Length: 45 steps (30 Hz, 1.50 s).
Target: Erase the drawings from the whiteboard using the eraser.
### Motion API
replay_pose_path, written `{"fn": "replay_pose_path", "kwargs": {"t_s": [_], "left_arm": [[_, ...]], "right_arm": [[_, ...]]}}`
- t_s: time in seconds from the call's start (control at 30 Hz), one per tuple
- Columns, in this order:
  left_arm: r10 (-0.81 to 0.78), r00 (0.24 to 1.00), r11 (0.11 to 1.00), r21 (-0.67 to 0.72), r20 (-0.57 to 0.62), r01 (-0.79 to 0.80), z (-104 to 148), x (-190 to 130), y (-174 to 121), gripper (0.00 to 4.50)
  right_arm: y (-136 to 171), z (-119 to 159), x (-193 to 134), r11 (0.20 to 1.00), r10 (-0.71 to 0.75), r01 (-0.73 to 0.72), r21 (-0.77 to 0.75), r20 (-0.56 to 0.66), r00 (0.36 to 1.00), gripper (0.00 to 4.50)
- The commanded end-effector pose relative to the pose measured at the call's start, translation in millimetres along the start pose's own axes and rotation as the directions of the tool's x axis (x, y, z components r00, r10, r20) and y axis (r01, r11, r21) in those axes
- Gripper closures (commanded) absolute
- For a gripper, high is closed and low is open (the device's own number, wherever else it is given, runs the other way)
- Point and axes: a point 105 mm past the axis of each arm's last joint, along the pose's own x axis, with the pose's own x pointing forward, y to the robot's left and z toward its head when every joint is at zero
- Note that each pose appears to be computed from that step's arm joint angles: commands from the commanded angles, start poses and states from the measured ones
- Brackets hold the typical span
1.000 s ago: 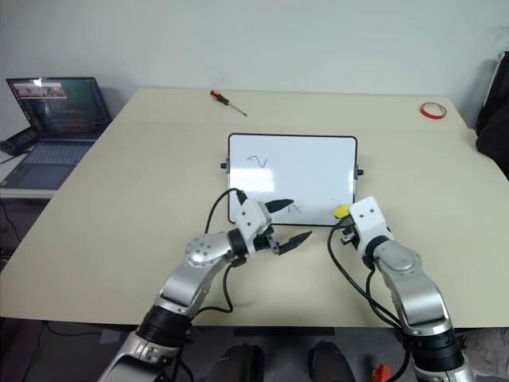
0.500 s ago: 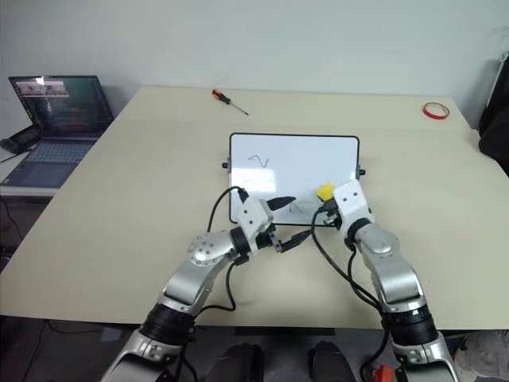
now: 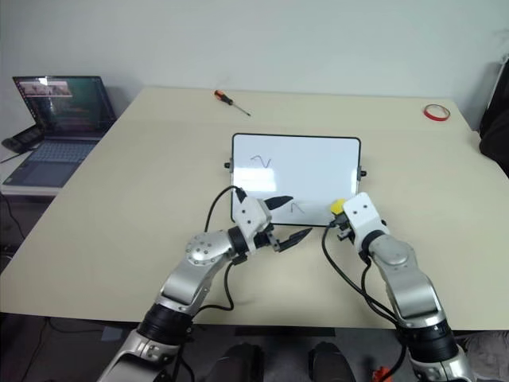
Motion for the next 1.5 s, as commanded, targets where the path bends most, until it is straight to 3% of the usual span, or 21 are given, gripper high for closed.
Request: {"fn": "replay_pose_path", "kwargs": {"t_s": [0.03,0.17,0.37,0.57,0.7,0.87,1.1,1.33,1.5], "left_arm": [[0.009,0.999,1.0,0.021,0.043,-0.01,12,1,2,0.0],[0.011,0.999,1.0,0.02,0.043,-0.012,11,0,1,0.0],[0.047,0.998,0.999,0.015,0.04,-0.048,12,-9,3,0.0],[0.278,0.958,0.96,-0.049,0.077,-0.274,31,-25,28,0.0],[0.491,0.871,0.87,-0.066,0.023,-0.489,20,-52,48,0.0],[0.593,0.805,0.799,-0.105,-0.024,-0.592,4,-69,56,0.0],[0.635,0.772,0.764,-0.125,-0.036,-0.633,-4,-75,63,0.0],[0.633,0.774,0.767,-0.124,-0.013,-0.629,1,-72,64,0.0],[0.624,0.781,0.776,-0.119,0.0,-0.62,5,-71,63,0.0]], "right_arm": [[-10,-14,-6,1.0,-0.025,0.025,0.002,-0.056,0.998,3.19],[-14,-14,-8,0.999,-0.037,0.037,0.006,-0.051,0.998,3.19],[-3,18,-1,0.994,-0.006,-0.007,0.107,0.127,0.992,3.19],[1,29,4,0.989,-0.004,-0.03,0.147,0.227,0.974,3.19],[3,48,16,0.989,-0.002,-0.044,0.143,0.309,0.951,3.19],[16,78,35,0.987,0.034,-0.094,0.131,0.401,0.915,3.19],[46,136,61,0.981,0.129,-0.188,0.057,0.533,0.836,3.19],[66,170,74,0.969,0.198,-0.247,-0.001,0.602,0.774,3.19],[72,183,97,0.978,0.203,-0.188,-0.085,0.552,0.809,3.19]]}}
